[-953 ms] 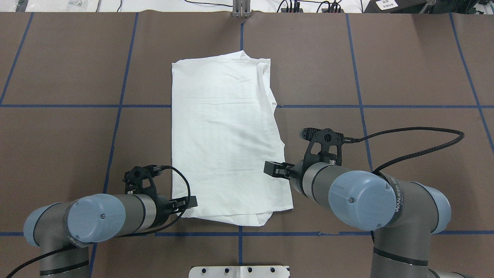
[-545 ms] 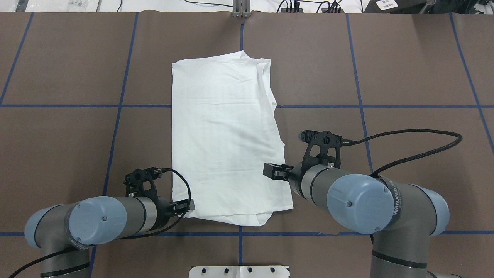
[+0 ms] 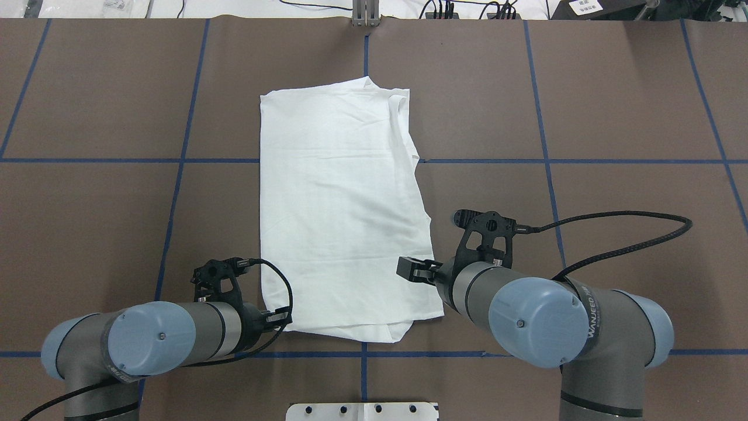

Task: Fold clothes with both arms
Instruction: 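Bring both grippers down beside the folded shirt's near corners, then move the right gripper toward the left gripper along the shirt's near edge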

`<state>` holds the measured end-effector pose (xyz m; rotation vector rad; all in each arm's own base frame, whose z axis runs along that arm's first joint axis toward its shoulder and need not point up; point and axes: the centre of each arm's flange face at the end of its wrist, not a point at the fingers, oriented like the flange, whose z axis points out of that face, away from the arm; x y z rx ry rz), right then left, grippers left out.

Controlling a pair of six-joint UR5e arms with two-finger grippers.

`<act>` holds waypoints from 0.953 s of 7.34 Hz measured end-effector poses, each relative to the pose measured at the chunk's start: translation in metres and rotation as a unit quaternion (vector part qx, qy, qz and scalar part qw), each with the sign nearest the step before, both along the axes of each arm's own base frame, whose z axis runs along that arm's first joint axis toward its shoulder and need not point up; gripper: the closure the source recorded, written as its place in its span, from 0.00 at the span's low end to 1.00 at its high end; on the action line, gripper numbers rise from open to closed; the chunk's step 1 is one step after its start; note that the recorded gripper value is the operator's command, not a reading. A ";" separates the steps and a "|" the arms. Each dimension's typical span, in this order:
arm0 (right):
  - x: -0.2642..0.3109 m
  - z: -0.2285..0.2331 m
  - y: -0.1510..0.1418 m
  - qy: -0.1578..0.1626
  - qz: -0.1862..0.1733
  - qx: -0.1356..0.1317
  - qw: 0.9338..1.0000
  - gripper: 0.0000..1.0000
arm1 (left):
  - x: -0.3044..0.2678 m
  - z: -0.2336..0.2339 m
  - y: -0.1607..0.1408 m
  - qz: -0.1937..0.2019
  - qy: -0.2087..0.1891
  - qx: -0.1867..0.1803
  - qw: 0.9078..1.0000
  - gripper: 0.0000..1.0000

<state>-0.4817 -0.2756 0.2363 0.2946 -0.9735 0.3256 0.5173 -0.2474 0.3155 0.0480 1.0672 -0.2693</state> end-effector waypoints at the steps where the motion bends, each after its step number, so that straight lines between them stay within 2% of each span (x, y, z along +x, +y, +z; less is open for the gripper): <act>1: -0.008 0.003 0.008 -0.005 0.009 -0.018 1.000 0.09 | -0.001 -0.001 0.000 -0.001 0.001 0.000 1.000 1.00; 3: -0.030 0.009 0.028 -0.025 0.039 -0.085 0.995 0.11 | -0.003 -0.003 -0.001 -0.002 0.004 0.000 1.000 1.00; 5: -0.054 0.021 0.045 -0.030 0.070 -0.150 0.986 0.11 | -0.005 -0.005 -0.003 -0.009 0.005 0.003 1.000 1.00; 7: -0.084 0.020 0.050 -0.010 0.097 -0.183 0.978 0.11 | -0.006 -0.005 -0.004 -0.012 0.005 0.005 1.000 1.00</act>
